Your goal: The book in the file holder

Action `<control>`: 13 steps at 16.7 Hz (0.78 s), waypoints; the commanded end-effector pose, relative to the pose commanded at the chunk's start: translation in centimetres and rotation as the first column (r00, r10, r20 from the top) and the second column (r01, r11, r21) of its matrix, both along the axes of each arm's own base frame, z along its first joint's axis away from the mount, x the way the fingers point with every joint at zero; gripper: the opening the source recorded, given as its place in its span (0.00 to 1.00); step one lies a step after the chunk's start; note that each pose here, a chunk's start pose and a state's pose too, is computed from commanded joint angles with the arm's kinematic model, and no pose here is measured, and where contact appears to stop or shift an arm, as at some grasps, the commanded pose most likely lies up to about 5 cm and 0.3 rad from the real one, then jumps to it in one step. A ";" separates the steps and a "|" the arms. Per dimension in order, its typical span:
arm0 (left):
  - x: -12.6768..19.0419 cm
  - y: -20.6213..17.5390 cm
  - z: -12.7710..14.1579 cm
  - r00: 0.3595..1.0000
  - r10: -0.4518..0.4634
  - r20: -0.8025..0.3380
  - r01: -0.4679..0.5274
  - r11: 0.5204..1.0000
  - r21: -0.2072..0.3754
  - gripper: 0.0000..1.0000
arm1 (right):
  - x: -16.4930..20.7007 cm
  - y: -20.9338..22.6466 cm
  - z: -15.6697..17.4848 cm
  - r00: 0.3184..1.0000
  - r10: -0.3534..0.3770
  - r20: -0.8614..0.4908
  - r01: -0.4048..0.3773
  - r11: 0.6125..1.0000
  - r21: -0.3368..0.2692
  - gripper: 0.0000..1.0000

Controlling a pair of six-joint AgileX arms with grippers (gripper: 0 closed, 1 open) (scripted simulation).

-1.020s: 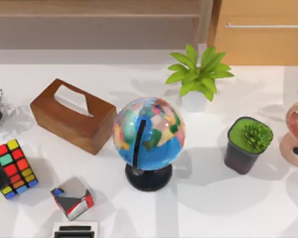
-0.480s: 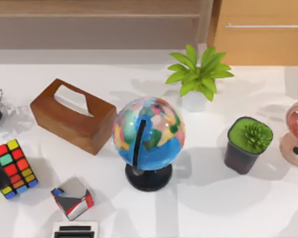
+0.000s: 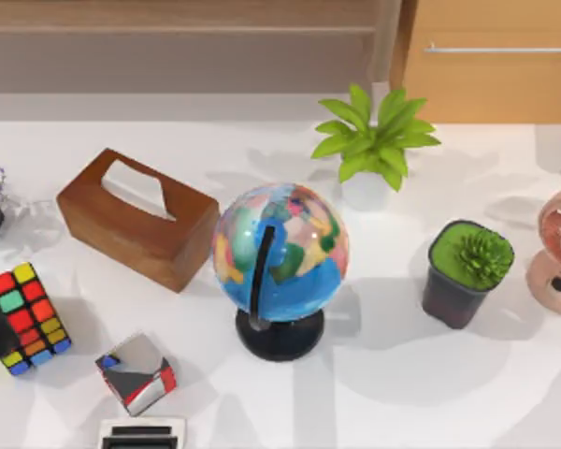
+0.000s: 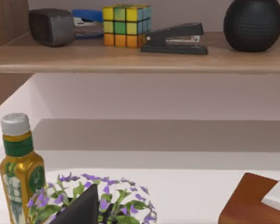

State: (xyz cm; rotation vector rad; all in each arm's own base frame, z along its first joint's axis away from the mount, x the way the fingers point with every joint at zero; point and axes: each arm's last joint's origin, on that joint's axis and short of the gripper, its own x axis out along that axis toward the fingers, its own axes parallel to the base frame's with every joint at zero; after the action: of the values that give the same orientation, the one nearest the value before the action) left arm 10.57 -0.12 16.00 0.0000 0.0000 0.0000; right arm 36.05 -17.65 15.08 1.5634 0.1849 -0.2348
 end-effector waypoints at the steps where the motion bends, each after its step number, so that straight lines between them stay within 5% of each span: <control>1: 0.0 0.0 0.0 1.000 0.000 0.000 0.000 1.000 0.000 1.00 | 0.5 0.0 0.0 1.000 0.000 0.002 0.000 1.000 0.000 0.00; 6: 0.0 0.0 0.0 1.000 0.000 0.000 0.000 1.000 0.000 1.00 | 1.0 0.1 -0.2 1.000 0.001 -0.001 -0.001 1.000 -0.002 0.00; 13: 0.0 0.0 0.0 1.000 0.000 0.000 0.000 1.000 0.000 1.00 | 1.0 0.1 -0.2 1.000 0.001 -0.001 -0.001 1.000 -0.002 0.53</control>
State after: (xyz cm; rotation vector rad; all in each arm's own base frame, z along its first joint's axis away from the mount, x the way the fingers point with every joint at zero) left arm 10.57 -0.12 16.00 0.0000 0.0000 0.0000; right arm 37.00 -17.60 14.90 1.5615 0.1863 -0.2347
